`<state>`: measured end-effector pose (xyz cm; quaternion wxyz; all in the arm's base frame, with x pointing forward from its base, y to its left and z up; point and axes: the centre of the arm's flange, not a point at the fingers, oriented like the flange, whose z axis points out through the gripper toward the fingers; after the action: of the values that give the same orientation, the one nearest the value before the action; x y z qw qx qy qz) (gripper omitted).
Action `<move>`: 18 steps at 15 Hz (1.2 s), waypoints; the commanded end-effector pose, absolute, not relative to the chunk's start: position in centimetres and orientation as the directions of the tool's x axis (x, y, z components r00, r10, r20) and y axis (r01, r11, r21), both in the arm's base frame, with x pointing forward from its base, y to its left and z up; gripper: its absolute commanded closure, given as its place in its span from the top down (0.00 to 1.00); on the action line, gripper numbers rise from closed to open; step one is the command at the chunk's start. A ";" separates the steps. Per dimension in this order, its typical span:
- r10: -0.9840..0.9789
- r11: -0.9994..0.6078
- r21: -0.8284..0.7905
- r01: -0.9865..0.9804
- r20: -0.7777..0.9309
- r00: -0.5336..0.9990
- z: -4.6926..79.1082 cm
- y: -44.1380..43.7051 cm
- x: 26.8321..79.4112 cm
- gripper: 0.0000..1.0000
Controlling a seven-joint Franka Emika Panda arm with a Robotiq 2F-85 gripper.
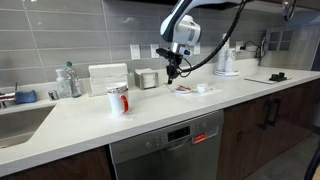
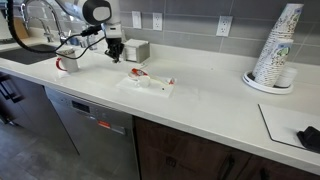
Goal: Put the white sachet on the plate
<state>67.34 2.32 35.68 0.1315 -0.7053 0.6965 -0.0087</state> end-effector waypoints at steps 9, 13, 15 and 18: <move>-0.883 0.469 -0.228 -0.853 -0.111 -0.456 32.4 -3.7 63.1 0.00; -0.846 0.532 -0.260 -0.806 -0.121 -0.519 31.4 -4.1 63.4 0.00; -0.834 0.550 -0.267 -0.791 -0.135 -0.534 31.2 -4.0 63.6 0.00; -0.821 0.570 -0.281 -0.772 -0.145 -0.553 30.9 -4.0 64.0 0.00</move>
<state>64.09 -4.26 31.61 0.1267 -0.4718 0.8690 -0.0791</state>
